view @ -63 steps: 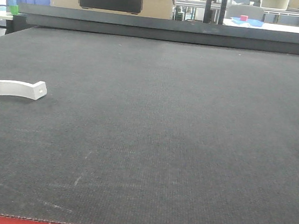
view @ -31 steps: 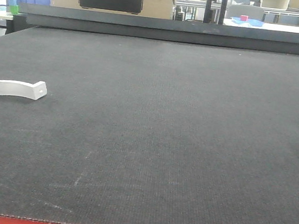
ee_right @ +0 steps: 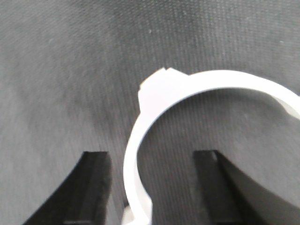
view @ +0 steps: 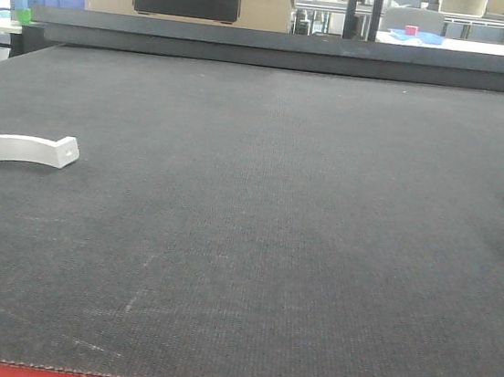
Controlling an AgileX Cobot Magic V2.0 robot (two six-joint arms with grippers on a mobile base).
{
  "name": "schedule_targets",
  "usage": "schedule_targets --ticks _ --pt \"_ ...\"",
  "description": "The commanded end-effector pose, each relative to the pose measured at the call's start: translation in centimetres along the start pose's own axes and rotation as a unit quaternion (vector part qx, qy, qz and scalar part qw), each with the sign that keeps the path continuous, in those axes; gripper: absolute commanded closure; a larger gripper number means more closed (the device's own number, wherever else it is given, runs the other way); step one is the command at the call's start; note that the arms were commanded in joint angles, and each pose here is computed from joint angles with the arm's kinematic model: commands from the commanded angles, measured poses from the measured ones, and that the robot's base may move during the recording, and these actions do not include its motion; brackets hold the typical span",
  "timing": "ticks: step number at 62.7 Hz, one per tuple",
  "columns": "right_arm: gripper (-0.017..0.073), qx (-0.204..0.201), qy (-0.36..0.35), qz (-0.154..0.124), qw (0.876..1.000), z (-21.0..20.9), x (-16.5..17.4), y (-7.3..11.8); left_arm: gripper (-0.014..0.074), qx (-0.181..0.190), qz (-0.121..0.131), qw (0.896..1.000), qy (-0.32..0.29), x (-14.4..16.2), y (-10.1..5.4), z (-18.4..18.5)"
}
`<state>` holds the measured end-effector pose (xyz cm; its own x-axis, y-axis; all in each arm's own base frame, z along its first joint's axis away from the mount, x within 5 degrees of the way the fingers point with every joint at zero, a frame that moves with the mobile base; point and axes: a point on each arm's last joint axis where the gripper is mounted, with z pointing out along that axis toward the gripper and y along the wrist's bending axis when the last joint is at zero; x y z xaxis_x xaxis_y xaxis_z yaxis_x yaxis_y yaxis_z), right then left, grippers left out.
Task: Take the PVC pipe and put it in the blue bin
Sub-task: 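Close left and right grippers on the ends of the white curved pipe pieces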
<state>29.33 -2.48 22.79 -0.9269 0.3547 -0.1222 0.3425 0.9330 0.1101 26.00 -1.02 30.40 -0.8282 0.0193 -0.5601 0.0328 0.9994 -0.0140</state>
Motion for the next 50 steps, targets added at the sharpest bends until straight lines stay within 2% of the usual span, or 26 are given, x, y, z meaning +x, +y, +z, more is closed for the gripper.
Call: schedule_targets --ticks 1,14,24,50 --pt "0.0273 -0.005 -0.016 0.011 1.0 0.3 -0.5 0.2 0.0705 0.003 -0.004 1.0 0.002 -0.1 0.0 -0.1" --pt "0.0273 -0.015 -0.028 0.02 0.999 1.3 -1.3 0.4 0.0705 0.003 -0.004 1.0 0.003 0.0 0.0 -0.1" --pt "0.0273 -0.009 -0.006 0.029 1.0 2.2 -1.2 0.3 0.0705 0.004 -0.004 1.0 0.003 0.0 0.0 -0.1" --pt "0.0273 0.0 0.028 0.03 0.999 3.5 -1.1 0.2 0.0705 0.019 -0.019 1.0 0.003 -0.1 -0.3 -0.1"
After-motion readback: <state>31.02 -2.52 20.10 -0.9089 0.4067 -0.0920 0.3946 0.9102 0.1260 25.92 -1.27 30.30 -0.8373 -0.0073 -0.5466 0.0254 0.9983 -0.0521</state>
